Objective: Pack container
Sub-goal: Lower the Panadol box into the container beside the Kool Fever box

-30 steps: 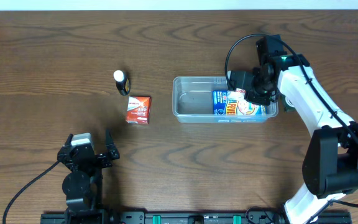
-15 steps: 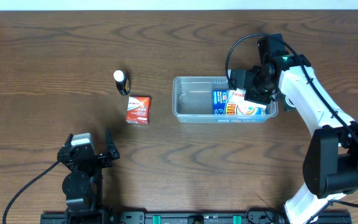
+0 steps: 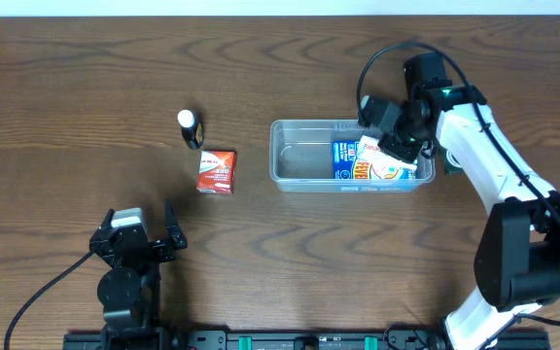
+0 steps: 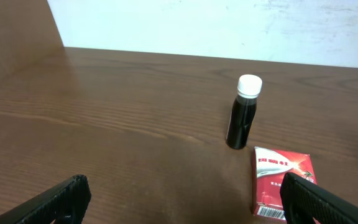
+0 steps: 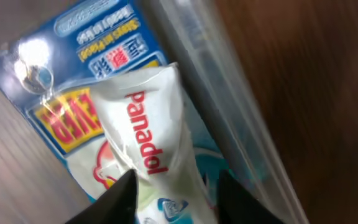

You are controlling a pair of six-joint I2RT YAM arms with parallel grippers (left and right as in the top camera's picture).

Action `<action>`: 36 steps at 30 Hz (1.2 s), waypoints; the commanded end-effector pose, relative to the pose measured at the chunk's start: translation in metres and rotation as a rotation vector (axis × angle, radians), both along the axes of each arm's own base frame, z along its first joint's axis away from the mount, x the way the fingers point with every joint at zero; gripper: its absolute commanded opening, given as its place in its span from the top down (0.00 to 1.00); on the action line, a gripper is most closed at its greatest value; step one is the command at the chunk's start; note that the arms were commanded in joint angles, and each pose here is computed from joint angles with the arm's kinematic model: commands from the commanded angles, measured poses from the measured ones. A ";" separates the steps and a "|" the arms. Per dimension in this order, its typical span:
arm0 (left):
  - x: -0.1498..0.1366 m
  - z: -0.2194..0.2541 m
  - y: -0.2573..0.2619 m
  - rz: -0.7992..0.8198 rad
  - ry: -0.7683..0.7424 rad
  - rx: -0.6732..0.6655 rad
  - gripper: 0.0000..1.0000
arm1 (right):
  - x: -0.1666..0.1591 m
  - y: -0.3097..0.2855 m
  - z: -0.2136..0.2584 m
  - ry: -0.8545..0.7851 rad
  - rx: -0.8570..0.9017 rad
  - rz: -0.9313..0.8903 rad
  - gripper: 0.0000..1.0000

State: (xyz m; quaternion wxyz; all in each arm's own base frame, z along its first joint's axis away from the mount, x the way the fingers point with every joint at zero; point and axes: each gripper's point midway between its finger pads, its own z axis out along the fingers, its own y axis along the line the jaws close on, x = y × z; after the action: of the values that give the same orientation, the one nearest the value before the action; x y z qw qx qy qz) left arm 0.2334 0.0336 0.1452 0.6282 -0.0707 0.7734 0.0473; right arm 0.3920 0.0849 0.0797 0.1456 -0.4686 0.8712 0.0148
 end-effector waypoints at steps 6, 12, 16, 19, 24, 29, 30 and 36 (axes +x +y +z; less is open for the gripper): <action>0.000 -0.014 0.000 -0.008 0.030 0.009 0.02 | -0.012 0.003 0.028 0.120 0.201 -0.711 0.96; 0.000 -0.014 0.000 -0.007 0.029 0.009 0.02 | -0.034 0.006 0.022 0.223 0.187 -0.859 0.99; 0.000 -0.014 0.000 -0.007 0.030 0.009 0.02 | -0.039 0.010 0.021 0.245 0.183 -0.889 0.99; 0.000 -0.014 0.000 -0.007 0.030 0.009 0.02 | -0.041 0.009 0.018 0.256 0.184 -0.952 0.99; 0.000 -0.014 0.000 -0.007 0.029 0.009 0.02 | -0.042 -0.011 0.006 0.203 0.102 -1.056 0.99; 0.000 -0.014 0.000 -0.007 0.029 0.009 0.02 | -0.047 -0.012 -0.008 0.211 0.096 -1.058 0.99; 0.000 -0.014 0.000 -0.007 0.029 0.009 0.02 | -0.048 -0.012 -0.011 0.212 0.095 -1.059 0.99; 0.000 -0.014 0.000 -0.007 0.030 0.009 0.02 | -0.047 -0.012 -0.025 0.194 0.110 -1.056 0.99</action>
State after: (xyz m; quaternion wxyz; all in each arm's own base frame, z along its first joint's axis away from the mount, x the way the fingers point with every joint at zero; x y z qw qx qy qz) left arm 0.2334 0.0336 0.1452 0.6282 -0.0707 0.7734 0.0473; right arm 0.3478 0.0739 0.0582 0.0723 0.0380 0.9961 0.0346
